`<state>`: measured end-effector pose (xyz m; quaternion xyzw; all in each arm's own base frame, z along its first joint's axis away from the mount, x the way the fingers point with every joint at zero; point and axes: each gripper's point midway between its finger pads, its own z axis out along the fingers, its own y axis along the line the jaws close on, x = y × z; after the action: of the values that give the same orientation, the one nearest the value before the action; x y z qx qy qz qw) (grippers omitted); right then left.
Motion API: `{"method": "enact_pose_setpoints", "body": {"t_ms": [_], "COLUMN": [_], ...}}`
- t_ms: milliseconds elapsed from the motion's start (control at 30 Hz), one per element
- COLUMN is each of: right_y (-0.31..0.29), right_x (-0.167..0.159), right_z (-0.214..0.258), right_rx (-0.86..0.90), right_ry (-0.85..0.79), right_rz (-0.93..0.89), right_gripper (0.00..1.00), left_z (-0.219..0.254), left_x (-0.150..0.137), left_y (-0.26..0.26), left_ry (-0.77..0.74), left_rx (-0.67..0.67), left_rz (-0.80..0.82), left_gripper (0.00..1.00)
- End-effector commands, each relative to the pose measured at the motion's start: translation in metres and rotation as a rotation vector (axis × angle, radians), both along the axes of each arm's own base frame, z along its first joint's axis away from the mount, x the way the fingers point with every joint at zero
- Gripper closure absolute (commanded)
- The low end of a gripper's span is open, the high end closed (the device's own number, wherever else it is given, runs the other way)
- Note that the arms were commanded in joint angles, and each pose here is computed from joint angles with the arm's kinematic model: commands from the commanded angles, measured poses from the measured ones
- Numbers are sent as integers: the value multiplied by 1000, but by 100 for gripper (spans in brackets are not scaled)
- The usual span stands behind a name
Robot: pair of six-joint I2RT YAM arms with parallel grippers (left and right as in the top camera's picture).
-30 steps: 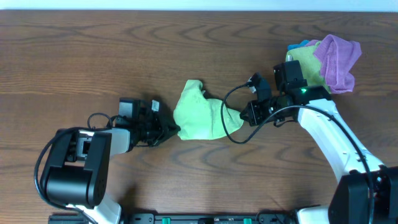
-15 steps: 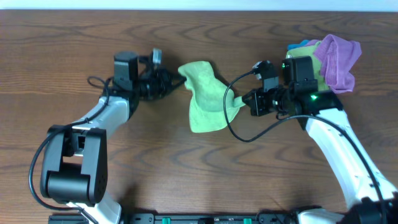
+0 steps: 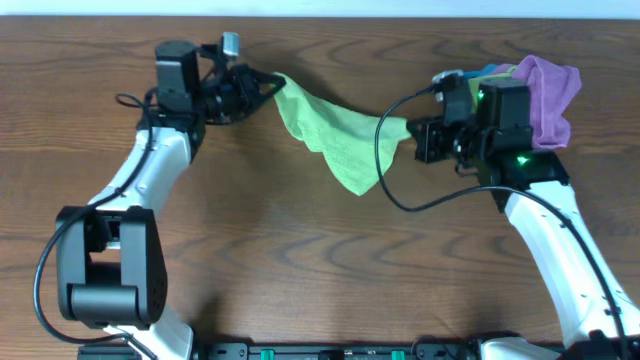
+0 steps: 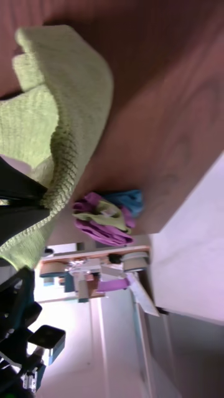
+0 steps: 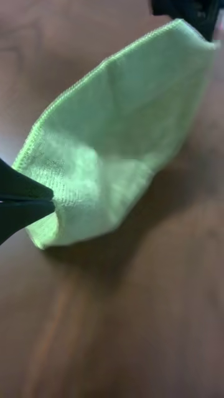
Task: Fold the cloth
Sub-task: 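Lift the towel with both grippers and stretch it apart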
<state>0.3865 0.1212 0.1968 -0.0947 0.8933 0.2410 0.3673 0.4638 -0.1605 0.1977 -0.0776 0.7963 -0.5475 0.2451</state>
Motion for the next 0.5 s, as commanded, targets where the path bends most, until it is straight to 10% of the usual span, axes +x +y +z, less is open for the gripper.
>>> {"method": "enact_pose_setpoints", "body": {"t_ms": [0,467], "right_y": [-13,-17], "right_x": [21,128], "right_z": [17,37], "right_rx": [25,23], "right_ry": [-55,-131], "right_rz": [-88,-111], "right_gripper": [99,99], "left_z": [19,54], "left_x": [15,71], "left_y": [14,34], "left_ry": [-64,-226], "left_rx": [19,114], "left_rz": [44,197], "left_gripper": [94,94]}}
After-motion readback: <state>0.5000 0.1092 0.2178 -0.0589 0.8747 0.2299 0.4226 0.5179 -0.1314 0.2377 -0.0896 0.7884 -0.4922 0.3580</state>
